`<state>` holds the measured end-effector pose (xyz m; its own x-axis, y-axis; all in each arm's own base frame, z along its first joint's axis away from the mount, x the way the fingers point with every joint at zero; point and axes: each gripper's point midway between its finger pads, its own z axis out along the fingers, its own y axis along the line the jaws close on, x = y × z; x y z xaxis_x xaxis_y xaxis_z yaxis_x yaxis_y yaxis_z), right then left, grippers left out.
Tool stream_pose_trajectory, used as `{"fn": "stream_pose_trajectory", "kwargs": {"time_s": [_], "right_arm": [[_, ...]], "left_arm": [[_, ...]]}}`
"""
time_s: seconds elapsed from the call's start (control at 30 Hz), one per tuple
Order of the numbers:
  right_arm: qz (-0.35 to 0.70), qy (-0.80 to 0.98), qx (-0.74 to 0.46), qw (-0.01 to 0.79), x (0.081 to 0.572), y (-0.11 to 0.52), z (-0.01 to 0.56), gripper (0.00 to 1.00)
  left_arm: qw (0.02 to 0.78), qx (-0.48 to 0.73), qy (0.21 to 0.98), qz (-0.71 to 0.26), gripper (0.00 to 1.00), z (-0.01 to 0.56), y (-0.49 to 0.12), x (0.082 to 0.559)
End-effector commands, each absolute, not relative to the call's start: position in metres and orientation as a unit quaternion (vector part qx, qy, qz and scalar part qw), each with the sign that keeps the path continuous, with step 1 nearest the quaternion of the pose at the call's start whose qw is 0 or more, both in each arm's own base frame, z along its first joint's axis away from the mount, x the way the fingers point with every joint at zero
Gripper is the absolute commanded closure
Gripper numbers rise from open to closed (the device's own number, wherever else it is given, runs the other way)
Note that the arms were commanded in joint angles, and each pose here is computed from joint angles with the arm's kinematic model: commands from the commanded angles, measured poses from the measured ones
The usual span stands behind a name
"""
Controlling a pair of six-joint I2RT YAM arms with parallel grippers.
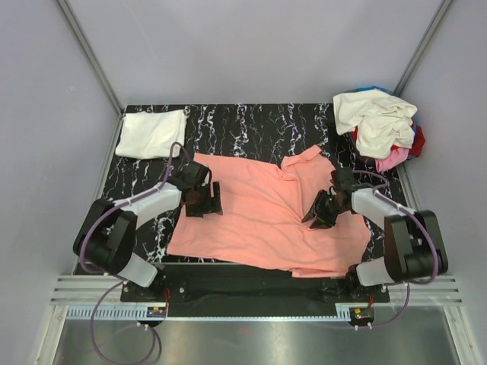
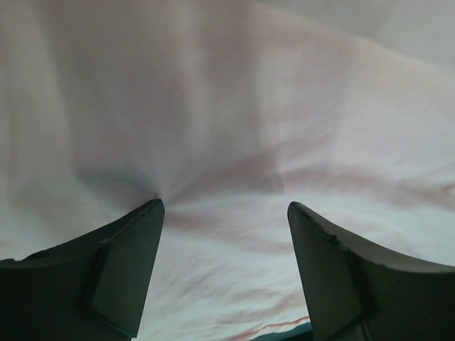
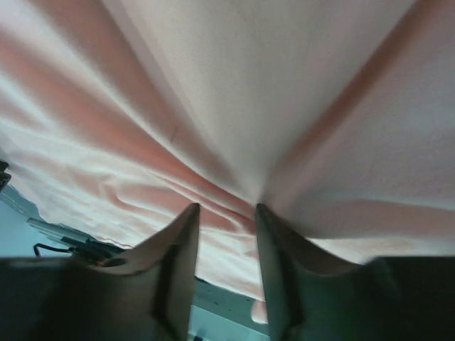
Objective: Fold and stack the t-shirts
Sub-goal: Flatten the tshirt out
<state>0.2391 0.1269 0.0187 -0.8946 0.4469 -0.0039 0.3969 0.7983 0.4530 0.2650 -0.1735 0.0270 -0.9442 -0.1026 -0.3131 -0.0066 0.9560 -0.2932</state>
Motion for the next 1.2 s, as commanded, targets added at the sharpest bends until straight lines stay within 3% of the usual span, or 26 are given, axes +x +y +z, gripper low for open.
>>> {"fn": "stream_pose_trajectory", "kwargs": {"time_s": [0.0, 0.1, 0.2, 0.37, 0.67, 1.17], "right_arm": [[0.226, 0.937, 0.250, 0.098, 0.222, 0.120, 0.041, 0.52], [0.210, 0.936, 0.245, 0.143, 0.228, 0.110, 0.070, 0.36], [0.194, 0.931, 0.238, 0.198, 0.253, 0.101, 0.107, 0.31], [0.180, 0.921, 0.219, 0.267, 0.316, 0.098, 0.146, 0.32], [0.129, 0.938, 0.209, 0.244, 0.418, 0.098, 0.116, 0.36], [0.092, 0.944, 0.238, 0.209, 0.485, 0.077, 0.064, 0.33]], "left_arm": [[0.167, -0.052, 0.976, -0.133, 0.24, 0.038, -0.158, 0.237], [0.179, -0.073, 0.973, -0.127, 0.24, 0.047, -0.145, 0.218], [0.200, -0.088, 0.967, -0.130, 0.25, 0.061, -0.138, 0.209], [0.239, -0.103, 0.956, -0.136, 0.25, 0.055, -0.132, 0.208], [0.274, -0.099, 0.938, -0.189, 0.29, 0.039, -0.152, 0.219], [0.251, -0.086, 0.942, -0.205, 0.34, 0.025, -0.162, 0.216]]}}
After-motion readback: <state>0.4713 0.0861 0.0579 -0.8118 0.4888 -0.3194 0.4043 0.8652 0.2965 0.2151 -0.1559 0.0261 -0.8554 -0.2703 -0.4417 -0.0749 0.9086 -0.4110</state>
